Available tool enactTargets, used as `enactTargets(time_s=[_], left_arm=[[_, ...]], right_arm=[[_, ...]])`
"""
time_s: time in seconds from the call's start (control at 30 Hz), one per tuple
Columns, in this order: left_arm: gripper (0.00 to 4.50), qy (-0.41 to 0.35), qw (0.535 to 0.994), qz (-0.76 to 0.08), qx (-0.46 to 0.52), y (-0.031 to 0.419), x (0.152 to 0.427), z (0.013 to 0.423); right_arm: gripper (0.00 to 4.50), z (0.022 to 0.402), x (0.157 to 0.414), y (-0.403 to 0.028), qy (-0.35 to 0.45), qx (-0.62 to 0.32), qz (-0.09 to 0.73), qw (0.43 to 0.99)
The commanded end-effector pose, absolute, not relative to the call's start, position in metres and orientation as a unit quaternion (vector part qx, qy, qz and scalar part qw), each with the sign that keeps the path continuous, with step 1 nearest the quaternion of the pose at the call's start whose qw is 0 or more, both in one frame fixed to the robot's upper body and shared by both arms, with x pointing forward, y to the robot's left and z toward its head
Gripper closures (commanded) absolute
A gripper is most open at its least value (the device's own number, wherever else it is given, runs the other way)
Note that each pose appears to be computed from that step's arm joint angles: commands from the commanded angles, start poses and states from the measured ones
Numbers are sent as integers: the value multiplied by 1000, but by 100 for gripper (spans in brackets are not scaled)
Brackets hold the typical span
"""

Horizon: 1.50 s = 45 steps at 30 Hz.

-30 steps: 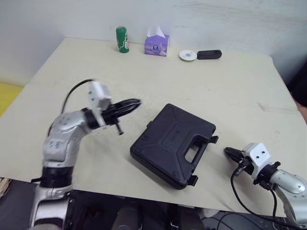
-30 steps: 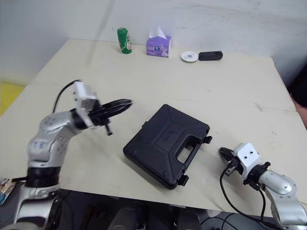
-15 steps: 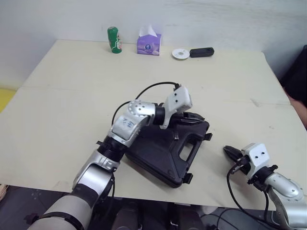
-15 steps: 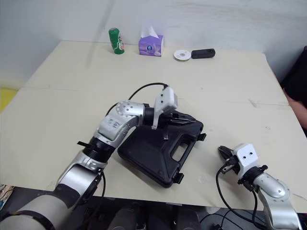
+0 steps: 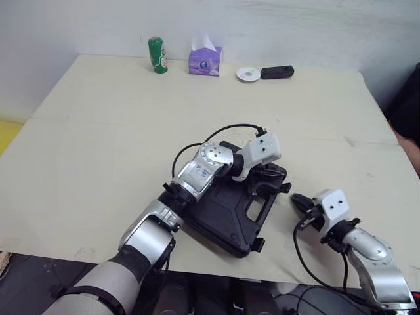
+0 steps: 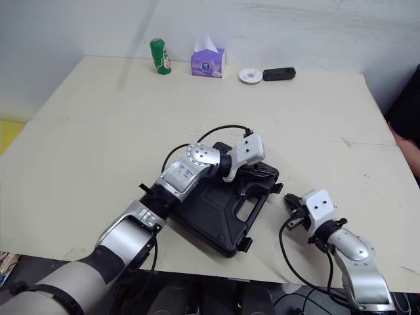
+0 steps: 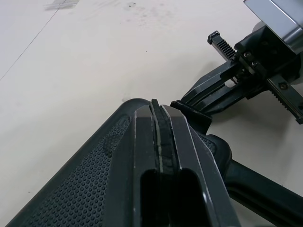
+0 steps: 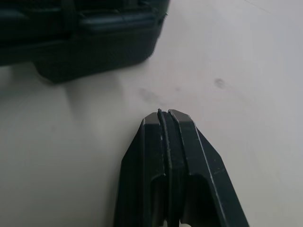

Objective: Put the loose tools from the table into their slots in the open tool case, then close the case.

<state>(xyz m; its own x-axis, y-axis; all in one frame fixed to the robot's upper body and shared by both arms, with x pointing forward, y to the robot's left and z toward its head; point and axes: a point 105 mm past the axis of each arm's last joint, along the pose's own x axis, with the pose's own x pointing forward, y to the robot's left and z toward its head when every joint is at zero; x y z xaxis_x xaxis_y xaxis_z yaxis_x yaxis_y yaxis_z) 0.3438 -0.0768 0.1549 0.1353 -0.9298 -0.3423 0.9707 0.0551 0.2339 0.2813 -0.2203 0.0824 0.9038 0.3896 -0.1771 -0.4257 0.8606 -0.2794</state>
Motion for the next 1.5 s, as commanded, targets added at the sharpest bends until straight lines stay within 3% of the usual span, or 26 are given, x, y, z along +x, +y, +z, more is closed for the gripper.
enactTargets(time_s=[0.03, 0.2, 0.7, 1.13, 1.5], left_arm=[[447, 173, 706, -638, 254, -53, 344, 92], [447, 208, 712, -608, 284, -32, 352, 64], [447, 204, 720, -601, 280, -25, 353, 65], [447, 208, 730, -588, 278, -18, 356, 63], [447, 234, 710, -599, 287, -9, 344, 50]], right_arm=[[450, 98, 280, -207, 41, -162, 223, 960], [450, 106, 278, -200, 36, -171, 236, 956], [450, 137, 283, -175, 25, -200, 295, 934], [450, 131, 288, -157, 26, -212, 325, 921], [450, 134, 302, -144, 16, -222, 347, 911]])
